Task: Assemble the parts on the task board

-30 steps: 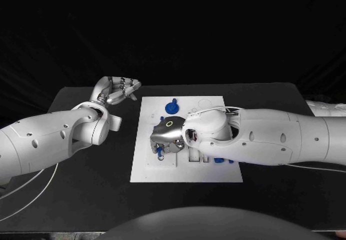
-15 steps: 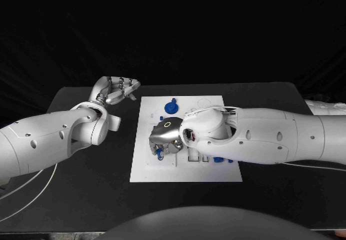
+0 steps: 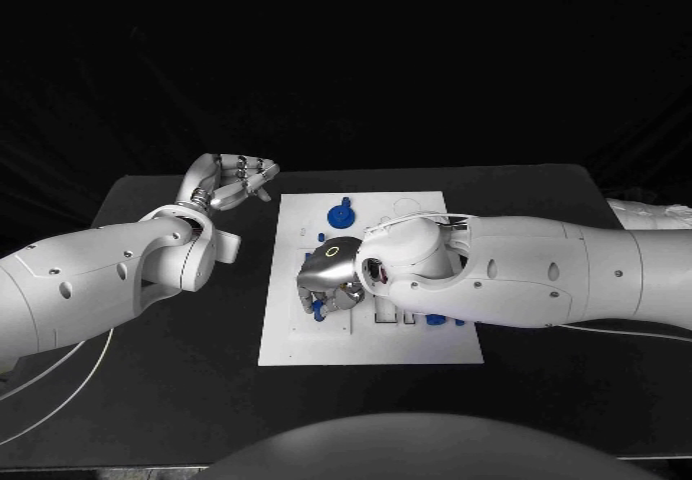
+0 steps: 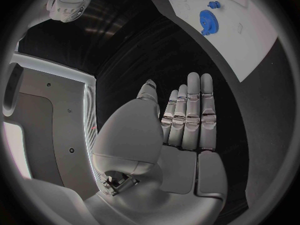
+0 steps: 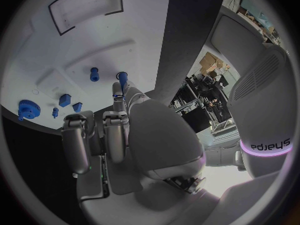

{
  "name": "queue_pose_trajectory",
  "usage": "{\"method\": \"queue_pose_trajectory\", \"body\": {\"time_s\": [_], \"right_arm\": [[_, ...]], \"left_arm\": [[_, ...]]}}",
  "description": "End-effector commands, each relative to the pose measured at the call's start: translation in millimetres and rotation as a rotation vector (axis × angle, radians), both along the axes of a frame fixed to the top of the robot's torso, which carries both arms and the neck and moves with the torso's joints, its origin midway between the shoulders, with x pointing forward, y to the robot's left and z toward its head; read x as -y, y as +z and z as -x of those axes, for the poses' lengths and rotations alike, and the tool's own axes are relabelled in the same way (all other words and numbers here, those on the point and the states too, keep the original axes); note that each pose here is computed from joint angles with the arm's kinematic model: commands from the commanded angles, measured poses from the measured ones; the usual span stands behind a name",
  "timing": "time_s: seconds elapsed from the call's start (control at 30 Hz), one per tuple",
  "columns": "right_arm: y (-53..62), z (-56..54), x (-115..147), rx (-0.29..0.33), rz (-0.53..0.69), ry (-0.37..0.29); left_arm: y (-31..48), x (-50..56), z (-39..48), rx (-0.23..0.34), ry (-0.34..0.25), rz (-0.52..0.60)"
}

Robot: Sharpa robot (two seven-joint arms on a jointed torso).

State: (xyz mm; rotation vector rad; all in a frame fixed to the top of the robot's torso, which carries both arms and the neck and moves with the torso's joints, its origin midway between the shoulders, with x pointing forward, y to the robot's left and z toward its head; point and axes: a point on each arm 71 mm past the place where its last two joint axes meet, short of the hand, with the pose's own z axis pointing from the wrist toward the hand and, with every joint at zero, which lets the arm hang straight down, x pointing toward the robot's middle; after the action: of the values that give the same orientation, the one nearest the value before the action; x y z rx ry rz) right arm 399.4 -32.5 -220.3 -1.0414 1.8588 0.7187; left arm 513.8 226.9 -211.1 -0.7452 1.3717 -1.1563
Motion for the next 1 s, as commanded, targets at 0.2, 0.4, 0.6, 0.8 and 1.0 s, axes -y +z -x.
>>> {"method": "queue_pose_trajectory", "body": {"time_s": [0.2,0.4,0.6,0.8,1.0], "right_arm": [[-2.7,0.5,-1.6,-0.006,0.035,-0.003],[-3.1,0.6,-2.8,-0.004,0.041,-0.002],[-3.5,1.4,-2.8,-0.009,0.046,-0.005],[-3.3,2.1,-1.8,-0.007,0.044,-0.013],[-1.3,1.4,-0.4,0.003,0.009,-0.03]], "left_arm": [[1.0,4.4,-0.4,0.009,-0.018,0.002],[1.0,4.9,-0.2,0.009,-0.02,0.003],[1.1,4.1,0.0,0.009,-0.018,0.003],[1.2,3.3,0.1,0.009,-0.017,0.003],[1.2,2.4,0.3,0.009,-0.016,0.003]]}}
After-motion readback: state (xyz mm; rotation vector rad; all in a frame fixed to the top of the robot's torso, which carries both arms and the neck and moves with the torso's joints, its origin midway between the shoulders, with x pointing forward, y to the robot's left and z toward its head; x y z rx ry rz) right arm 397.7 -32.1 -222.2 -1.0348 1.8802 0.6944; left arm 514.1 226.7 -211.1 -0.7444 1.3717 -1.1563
